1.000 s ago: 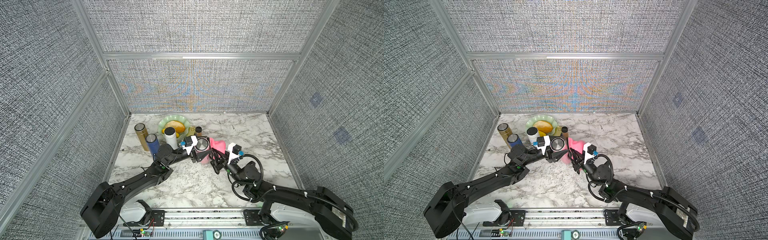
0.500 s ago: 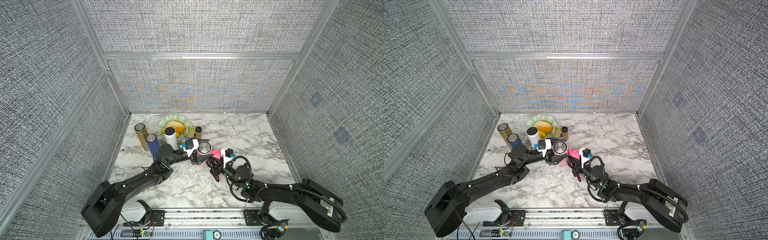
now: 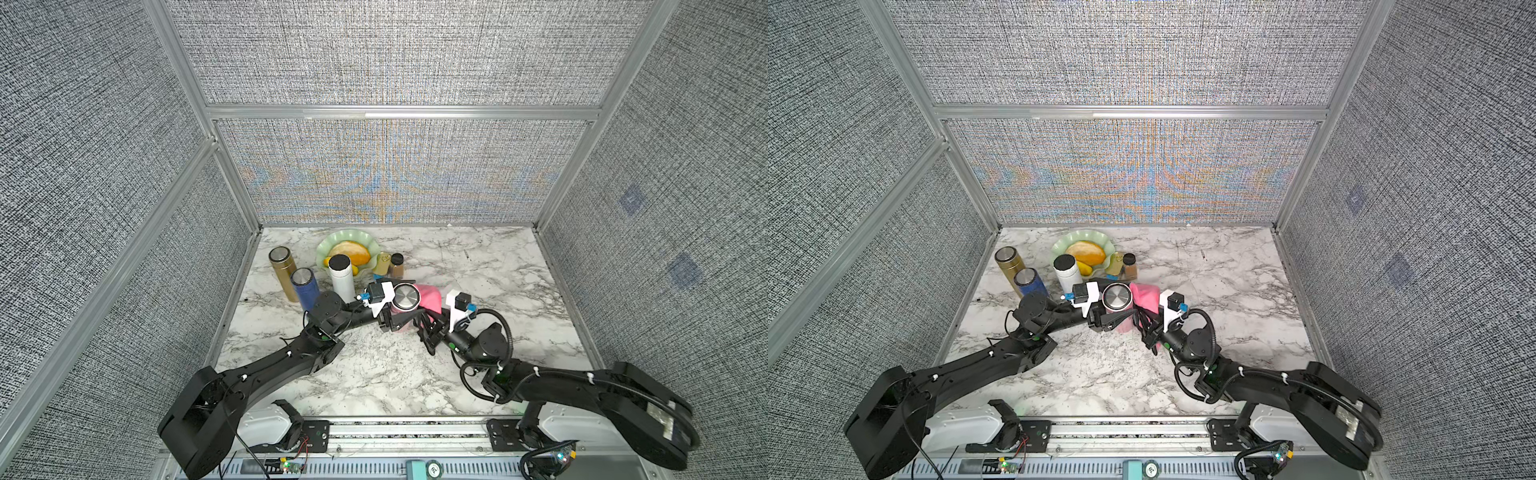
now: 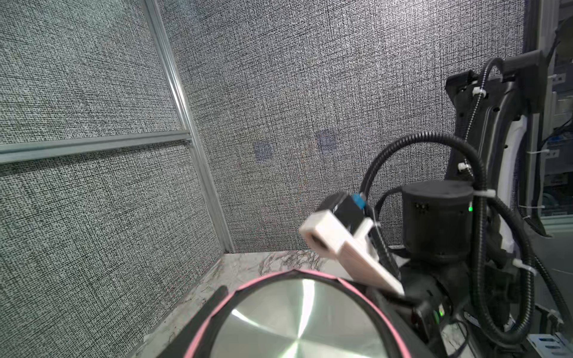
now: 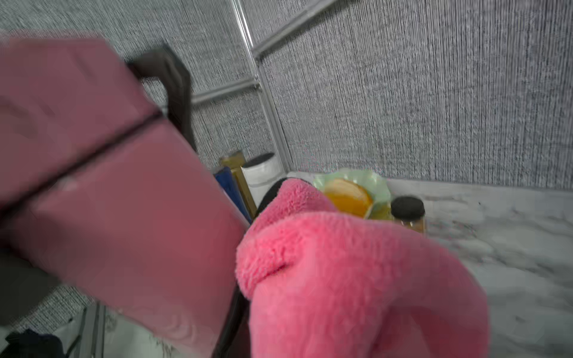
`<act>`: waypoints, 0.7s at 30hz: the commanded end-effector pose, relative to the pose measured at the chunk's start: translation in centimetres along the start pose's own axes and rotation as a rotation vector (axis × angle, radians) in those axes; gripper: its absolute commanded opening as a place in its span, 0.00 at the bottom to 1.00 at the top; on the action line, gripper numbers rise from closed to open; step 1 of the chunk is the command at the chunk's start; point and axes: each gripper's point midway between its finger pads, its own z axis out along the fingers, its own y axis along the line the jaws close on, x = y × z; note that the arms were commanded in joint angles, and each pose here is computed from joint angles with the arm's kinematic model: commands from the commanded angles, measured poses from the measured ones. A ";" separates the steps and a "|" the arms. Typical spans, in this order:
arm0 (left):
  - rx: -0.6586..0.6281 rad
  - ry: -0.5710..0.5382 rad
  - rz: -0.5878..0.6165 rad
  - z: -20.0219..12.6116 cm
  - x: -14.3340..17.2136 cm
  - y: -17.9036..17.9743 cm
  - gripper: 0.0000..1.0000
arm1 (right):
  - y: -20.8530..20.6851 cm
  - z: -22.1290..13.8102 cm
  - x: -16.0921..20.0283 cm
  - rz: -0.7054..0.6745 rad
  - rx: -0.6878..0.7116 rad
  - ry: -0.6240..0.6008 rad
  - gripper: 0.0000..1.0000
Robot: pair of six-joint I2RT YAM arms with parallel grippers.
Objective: Wipe the surface of the thermos
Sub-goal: Wipe the dirt from the surface of the thermos.
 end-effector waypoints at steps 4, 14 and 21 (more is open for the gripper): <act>-0.017 -0.084 0.068 -0.5 -2.2 0.0 0.00 | 1.6 0.0 -3.4 0.033 -0.066 -0.104 0.00; -0.027 -0.093 0.131 -0.5 -2.1 0.0 0.00 | 3.0 0.3 -5.6 0.000 -0.093 -0.099 0.00; 0.007 -0.108 0.147 -0.7 -2.2 -0.8 0.00 | 0.7 0.0 -3.2 0.060 -0.055 -0.124 0.00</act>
